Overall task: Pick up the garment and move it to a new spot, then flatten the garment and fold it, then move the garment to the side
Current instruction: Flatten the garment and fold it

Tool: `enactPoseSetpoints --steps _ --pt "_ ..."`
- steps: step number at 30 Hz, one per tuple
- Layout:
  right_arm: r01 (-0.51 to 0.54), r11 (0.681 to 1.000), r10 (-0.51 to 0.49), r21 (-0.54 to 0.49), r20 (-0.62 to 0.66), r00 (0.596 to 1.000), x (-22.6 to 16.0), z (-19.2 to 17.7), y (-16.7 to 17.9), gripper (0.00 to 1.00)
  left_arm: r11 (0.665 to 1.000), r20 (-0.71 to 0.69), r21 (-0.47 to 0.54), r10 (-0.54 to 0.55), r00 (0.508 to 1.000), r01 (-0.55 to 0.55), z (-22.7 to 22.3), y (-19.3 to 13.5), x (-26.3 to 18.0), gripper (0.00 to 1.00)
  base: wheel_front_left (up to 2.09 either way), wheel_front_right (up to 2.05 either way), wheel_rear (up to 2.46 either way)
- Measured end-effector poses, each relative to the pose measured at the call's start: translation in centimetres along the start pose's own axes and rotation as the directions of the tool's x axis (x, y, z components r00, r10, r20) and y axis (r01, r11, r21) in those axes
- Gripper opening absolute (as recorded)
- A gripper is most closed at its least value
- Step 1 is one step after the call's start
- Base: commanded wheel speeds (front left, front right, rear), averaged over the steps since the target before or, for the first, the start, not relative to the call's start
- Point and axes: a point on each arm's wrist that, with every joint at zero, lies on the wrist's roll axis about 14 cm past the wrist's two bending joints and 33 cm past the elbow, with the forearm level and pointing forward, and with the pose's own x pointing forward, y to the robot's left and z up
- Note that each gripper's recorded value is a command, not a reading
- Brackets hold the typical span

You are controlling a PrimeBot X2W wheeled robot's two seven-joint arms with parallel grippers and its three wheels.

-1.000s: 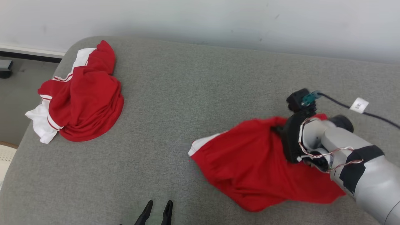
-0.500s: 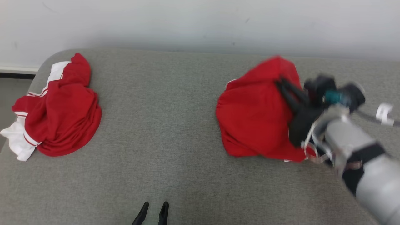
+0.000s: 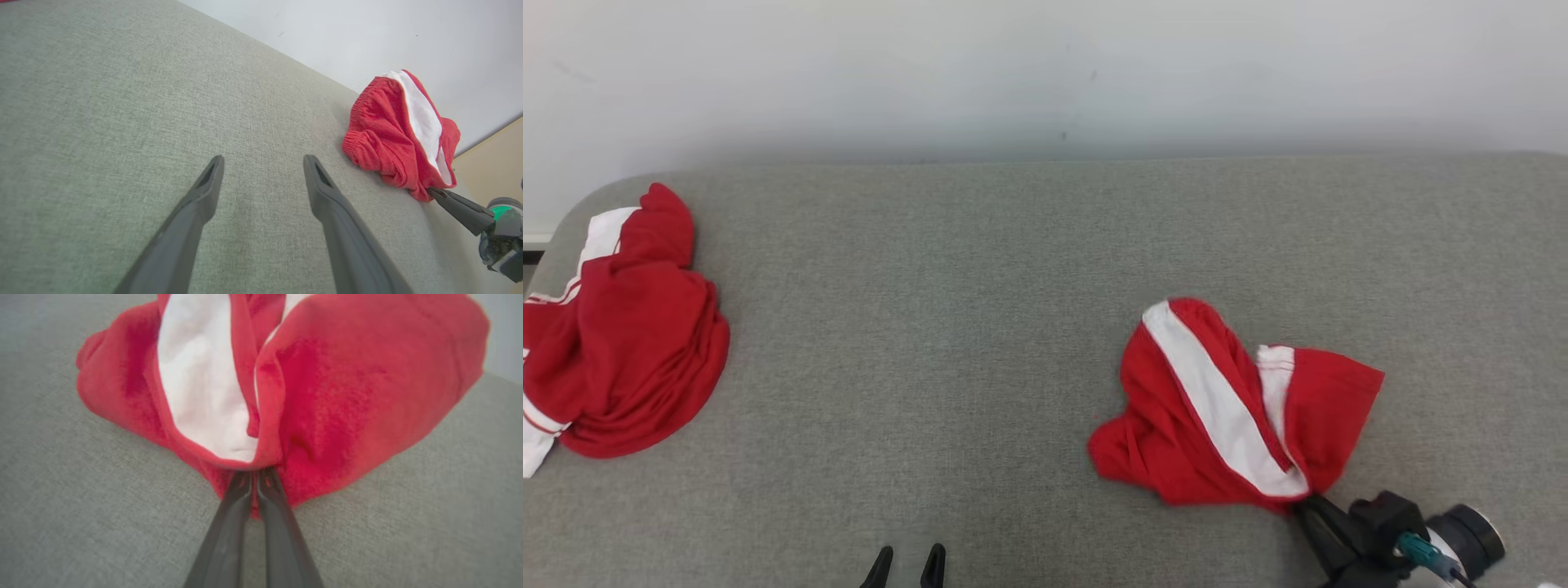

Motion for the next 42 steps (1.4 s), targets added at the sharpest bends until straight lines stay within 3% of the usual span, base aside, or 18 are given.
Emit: enactPoseSetpoints --steps 1,2,3,9,15,18,23,29,35,42 --pt "0.023 1.0 -0.023 0.009 -0.001 1.0 -0.5 -0.3 -0.3 0.23 1.0 -0.002 0.0 -0.005 1.0 0.005 -0.1 -0.2 0.0 1.0 0.0 0.0 0.0" --pt "0.042 0.999 -0.042 0.028 -0.004 0.999 -0.9 -0.6 -0.3 0.92 1.0 -0.003 0.0 -0.011 1.0 0.011 -0.1 -0.3 0.1 1.0 0.0 0.0 0.0" --pt "0.048 0.998 -0.047 0.037 -0.008 0.999 -1.3 -0.9 -0.1 1.0 1.0 -0.005 0.002 -0.017 1.0 0.018 -0.1 -0.5 0.1 1.0 0.0 0.0 0.0" --pt "0.097 0.993 -0.098 0.067 0.008 0.995 -2.8 -0.5 -0.2 1.0 0.999 -0.006 0.009 -0.034 0.999 0.034 -0.2 -1.1 0.0 1.0 0.0 0.0 0.0" --pt "0.243 0.967 -0.244 0.072 0.005 0.97 -5.3 -0.1 -4.8 1.0 0.999 -0.01 0.01 -0.046 0.999 0.046 -0.3 -1.5 0.0 1.0 0.0 0.0 0.0" --pt "0.301 0.947 -0.307 0.109 0.049 0.95 -5.8 1.1 -6.5 1.0 0.999 -0.015 0.01 -0.053 0.998 0.053 -0.5 -1.7 0.1 1.0 0.0 0.0 0.0" --pt "0.299 0.946 -0.317 0.122 0.179 0.931 -4.9 5.6 -7.3 1.0 0.997 -0.008 0.016 -0.075 0.997 0.075 -0.3 -2.4 0.0 1.0 0.0 0.0 0.0" --pt "0.259 0.952 -0.298 0.161 0.32 0.899 -4.8 9.5 -6.0 1.0 0.997 0.066 0.019 -0.07 0.995 0.069 1.8 -2.8 -0.1 1.0 0.0 0.0 0.0" --pt "0.259 0.934 -0.342 0.248 0.403 0.849 -6.6 11.1 -3.9 1.0 0.997 0.166 0.05 -0.059 0.984 0.052 4.7 -3.0 -0.5 1.0 0.0 0.0 0.0" --pt "0.274 0.904 -0.397 0.328 0.407 0.823 -8.9 10.4 -1.8 1.0 0.992 0.207 0.113 -0.074 0.975 0.051 5.9 -3.4 -1.5 1.0 0.0 0.0 0.0"
